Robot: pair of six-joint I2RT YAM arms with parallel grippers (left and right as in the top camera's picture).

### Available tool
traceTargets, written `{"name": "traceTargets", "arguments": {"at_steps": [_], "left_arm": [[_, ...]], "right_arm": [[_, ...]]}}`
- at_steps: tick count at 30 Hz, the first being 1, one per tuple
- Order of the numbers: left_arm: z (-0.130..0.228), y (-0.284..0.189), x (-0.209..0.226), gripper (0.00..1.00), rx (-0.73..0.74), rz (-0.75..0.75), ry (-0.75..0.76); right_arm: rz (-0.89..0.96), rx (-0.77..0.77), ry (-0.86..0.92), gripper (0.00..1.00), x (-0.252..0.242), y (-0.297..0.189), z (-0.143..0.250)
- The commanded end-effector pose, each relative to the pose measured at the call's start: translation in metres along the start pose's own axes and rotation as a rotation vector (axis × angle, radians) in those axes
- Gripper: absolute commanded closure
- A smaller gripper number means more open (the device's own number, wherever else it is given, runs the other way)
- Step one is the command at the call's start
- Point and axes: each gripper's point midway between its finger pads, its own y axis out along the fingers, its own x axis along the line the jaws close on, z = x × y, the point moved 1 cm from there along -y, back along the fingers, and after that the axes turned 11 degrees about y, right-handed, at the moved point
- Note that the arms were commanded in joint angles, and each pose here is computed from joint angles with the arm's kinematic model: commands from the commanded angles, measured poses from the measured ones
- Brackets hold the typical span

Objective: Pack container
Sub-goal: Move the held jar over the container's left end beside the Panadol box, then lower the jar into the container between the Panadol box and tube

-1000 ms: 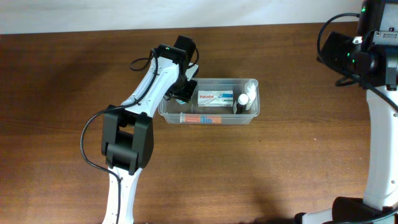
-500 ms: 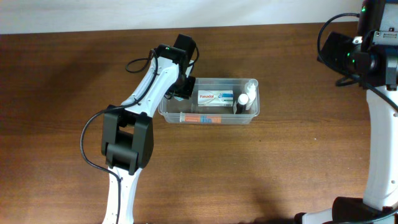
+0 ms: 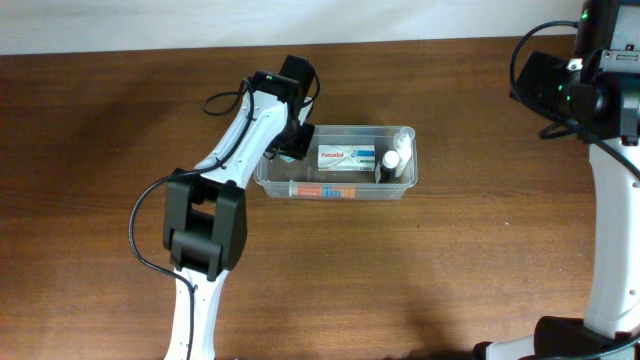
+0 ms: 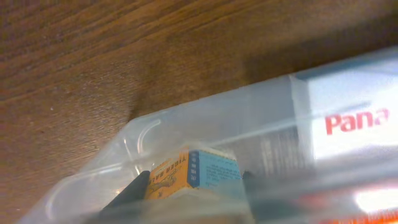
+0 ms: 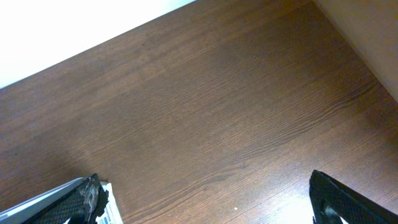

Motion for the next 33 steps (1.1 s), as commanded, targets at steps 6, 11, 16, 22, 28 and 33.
{"name": "traceTargets", "arguments": {"at_steps": [6, 11, 16, 22, 28, 33], "left_arm": [[-0.004, -0.029, -0.001, 0.65, -0.011, 0.000, 0.335], [0.015, -0.034, -0.033, 0.63, -0.002, 0.207, 0.642], [0.034, -0.040, -0.049, 0.62, 0.011, 0.336, 0.815], [0.032, -0.038, -0.051, 0.60, -0.027, 0.343, 0.941], [0.023, -0.026, -0.042, 0.58, -0.039, 0.278, 0.974], [0.018, -0.018, -0.033, 0.59, -0.028, 0.211, 0.982]], "right_arm": [[0.011, -0.025, 0.008, 0.02, -0.003, -0.004, -0.006], [0.012, -0.024, 0.008, 0.02, -0.003, -0.004, -0.006], [0.012, -0.024, 0.008, 0.02, -0.003, -0.004, -0.006], [0.011, -0.025, 0.008, 0.02, -0.003, -0.004, -0.006], [0.012, -0.024, 0.008, 0.02, -0.003, -0.004, -0.006], [0.011, -0.025, 0.008, 0.02, -0.003, -0.004, -0.006]]}}
